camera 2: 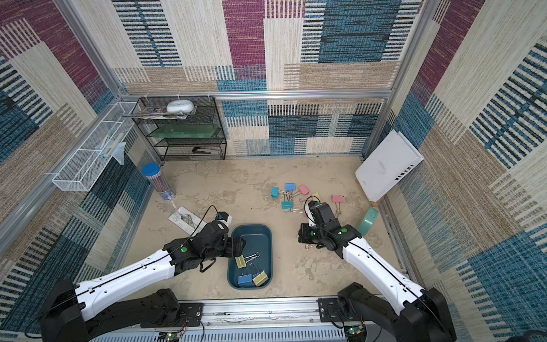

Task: Put the binder clips in the storage box
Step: Adjust the binder clip at the center of the board, then pick up the binder clip at the center of the board.

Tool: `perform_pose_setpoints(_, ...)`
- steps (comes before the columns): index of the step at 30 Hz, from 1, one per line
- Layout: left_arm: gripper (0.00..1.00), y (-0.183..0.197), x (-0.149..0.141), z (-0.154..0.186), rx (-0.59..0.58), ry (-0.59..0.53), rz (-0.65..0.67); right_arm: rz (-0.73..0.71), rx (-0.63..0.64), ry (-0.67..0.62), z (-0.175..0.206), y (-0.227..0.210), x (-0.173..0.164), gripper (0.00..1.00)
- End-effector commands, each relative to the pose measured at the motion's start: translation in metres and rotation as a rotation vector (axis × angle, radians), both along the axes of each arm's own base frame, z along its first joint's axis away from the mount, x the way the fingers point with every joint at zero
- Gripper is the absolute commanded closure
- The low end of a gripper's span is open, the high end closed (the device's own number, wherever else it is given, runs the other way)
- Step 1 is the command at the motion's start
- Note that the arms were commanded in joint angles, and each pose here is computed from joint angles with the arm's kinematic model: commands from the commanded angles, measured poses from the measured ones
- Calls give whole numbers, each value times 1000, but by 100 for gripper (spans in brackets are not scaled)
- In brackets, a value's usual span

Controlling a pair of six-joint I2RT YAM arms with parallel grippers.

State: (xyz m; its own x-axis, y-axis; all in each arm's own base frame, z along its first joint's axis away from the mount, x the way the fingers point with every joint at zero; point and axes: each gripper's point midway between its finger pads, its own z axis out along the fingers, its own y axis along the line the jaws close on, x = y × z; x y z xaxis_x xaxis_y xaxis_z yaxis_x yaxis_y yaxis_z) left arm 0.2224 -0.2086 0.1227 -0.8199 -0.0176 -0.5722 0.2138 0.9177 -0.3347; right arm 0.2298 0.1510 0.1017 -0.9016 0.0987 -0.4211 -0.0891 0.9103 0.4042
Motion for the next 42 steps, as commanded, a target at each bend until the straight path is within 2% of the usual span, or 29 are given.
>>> perform_pose_setpoints(1, 15, 8, 3, 9, 27, -34, -11, -78, -25, 91, -25, -13, -14, 100)
perform_pose_setpoints(10, 16, 31, 11, 18, -3, -66, 34, -278, -176, 215, -78, -51, -30, 100)
perform_pose_setpoints(14, 16, 37, 13, 17, -14, -68, 47, -295, -186, 219, -91, -51, -26, 100)
perform_pose_setpoints(19, 16, 42, 15, 12, -20, -54, 55, -262, -179, 209, -101, -34, 3, 100)
perform_pose_setpoints(24, 16, 46, 14, 8, -22, -50, 64, -284, -247, 178, -97, -38, 48, 100)
perform_pose_setpoints(29, 16, 49, 12, 1, -12, -44, 65, -265, -232, 132, -74, -42, 89, 100)
perform_pose_setpoints(32, 16, 50, 11, -3, -6, -36, 65, -185, -159, 81, -51, -26, 97, 100)
perform_pose_setpoints(33, 16, 51, 11, -4, -4, -35, 66, -162, -130, 52, -40, -21, 96, 96)
perform_pose_setpoints(37, 16, 53, 8, -7, -6, -39, 69, -177, -115, -62, -5, -34, 81, 47)
perform_pose_setpoints(38, 16, 53, 7, -9, -6, -37, 67, -203, -138, -65, -4, -43, 77, 39)
perform_pose_setpoints(40, 16, 53, 7, -10, -9, -40, 62, -263, -198, -12, -15, -70, 67, 30)
perform_pose_setpoints(42, 15, 53, 7, -13, -7, -40, 63, -297, -190, 29, -27, -83, 59, 24)
